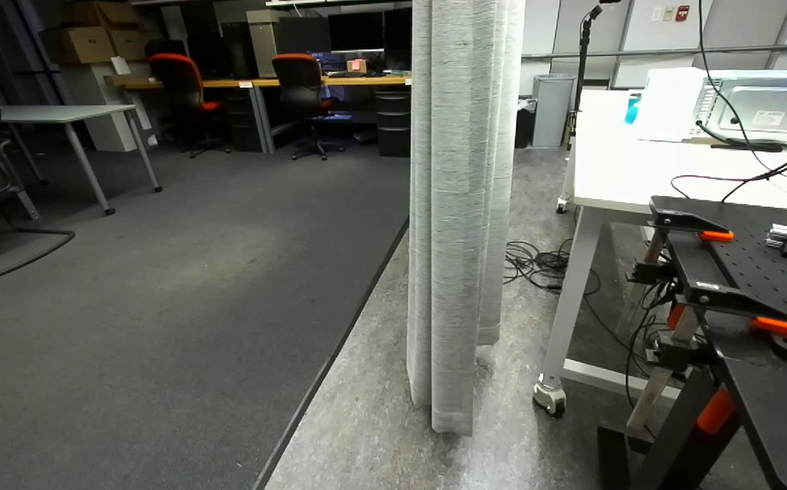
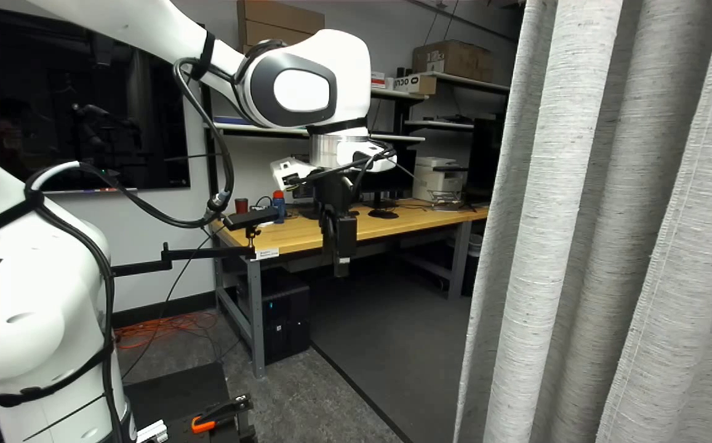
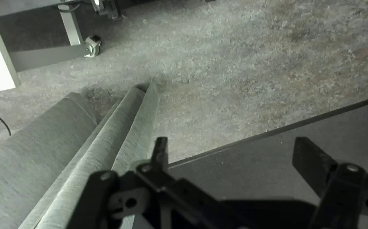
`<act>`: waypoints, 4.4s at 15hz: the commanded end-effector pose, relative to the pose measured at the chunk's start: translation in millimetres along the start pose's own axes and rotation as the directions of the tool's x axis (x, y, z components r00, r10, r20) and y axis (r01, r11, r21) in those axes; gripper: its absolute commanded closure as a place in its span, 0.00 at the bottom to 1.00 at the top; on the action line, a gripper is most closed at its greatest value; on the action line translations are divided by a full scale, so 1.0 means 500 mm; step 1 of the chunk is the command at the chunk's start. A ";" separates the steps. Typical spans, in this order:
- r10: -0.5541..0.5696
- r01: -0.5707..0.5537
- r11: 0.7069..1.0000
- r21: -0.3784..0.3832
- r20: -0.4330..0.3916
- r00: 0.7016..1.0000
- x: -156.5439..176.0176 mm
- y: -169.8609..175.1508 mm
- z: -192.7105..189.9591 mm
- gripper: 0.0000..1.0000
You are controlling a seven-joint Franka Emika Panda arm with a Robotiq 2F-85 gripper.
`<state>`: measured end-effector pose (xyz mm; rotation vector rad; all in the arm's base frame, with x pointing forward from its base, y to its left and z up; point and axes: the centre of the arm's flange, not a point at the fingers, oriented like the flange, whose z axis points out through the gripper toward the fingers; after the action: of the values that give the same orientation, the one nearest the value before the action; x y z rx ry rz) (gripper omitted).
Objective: Pull the curtain to the left, then to the right, then to the left fully
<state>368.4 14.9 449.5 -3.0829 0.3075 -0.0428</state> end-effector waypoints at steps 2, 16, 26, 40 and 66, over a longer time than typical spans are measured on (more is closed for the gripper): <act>0.036 -0.035 0.999 0.015 -0.112 0.993 0.044 0.025 -0.039 0.00; 0.119 -0.130 0.991 -0.005 -0.380 0.917 0.126 0.163 -0.126 0.00; 0.103 -0.141 0.990 -0.019 -0.583 0.806 0.189 0.182 -0.210 0.00; 0.079 -0.154 0.987 -0.043 -0.704 0.706 0.259 0.203 -0.240 0.06; -0.216 0.164 0.976 -0.143 -0.712 0.668 0.240 -0.226 -0.191 0.99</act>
<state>494.7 63.8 558.9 -2.9756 0.0562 -1.2818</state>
